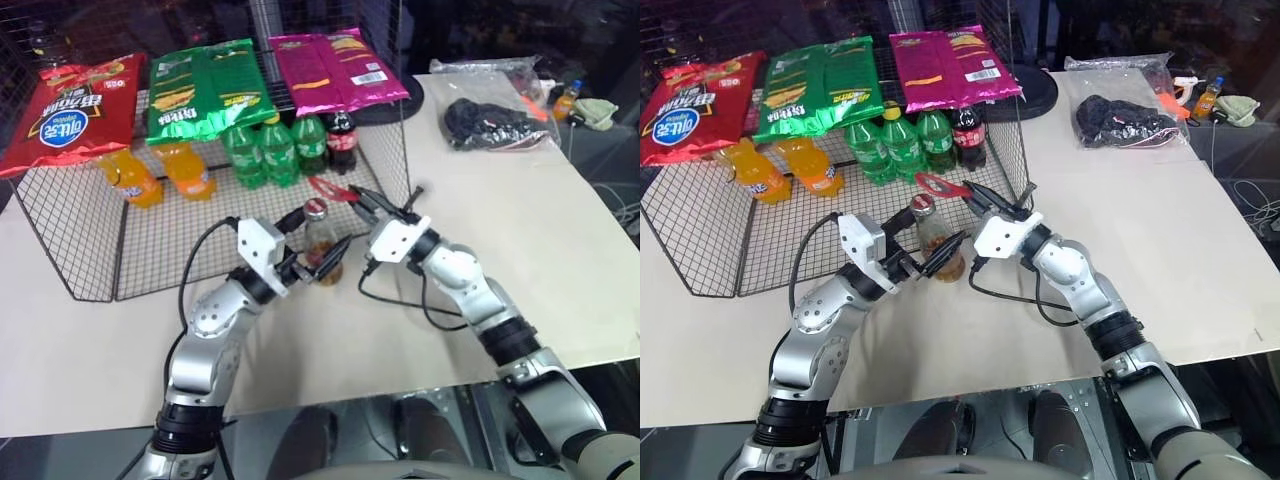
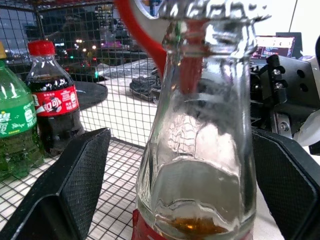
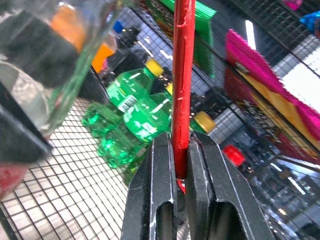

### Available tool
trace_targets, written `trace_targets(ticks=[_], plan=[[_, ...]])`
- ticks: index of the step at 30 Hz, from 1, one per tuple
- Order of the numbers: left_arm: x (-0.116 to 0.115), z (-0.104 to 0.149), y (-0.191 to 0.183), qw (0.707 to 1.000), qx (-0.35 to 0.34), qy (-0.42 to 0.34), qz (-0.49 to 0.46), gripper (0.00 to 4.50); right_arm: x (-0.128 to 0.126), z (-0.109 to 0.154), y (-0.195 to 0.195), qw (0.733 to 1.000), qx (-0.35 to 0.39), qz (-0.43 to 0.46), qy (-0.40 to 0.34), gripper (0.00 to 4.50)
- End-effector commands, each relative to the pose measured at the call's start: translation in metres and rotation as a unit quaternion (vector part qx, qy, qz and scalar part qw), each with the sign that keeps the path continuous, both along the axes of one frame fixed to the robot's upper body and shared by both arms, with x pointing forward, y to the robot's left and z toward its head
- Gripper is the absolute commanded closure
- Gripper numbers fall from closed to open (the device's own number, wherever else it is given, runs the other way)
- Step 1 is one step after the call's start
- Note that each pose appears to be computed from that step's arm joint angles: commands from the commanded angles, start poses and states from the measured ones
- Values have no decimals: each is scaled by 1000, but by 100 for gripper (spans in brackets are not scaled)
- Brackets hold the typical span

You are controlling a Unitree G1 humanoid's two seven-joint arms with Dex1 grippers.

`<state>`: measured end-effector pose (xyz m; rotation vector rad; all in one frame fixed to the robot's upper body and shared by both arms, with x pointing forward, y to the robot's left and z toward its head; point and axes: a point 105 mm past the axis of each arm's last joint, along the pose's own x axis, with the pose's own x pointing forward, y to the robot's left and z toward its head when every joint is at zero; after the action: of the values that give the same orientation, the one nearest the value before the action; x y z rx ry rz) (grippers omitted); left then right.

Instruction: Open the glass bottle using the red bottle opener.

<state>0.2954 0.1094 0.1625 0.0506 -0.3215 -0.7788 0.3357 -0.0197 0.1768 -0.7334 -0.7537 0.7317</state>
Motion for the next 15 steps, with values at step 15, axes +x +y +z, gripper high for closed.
trace_targets(ticks=[15], plan=[[-16,21,0,998,-29,-54,-29,12,-9,13,-16,999,24,-9,-28,450]])
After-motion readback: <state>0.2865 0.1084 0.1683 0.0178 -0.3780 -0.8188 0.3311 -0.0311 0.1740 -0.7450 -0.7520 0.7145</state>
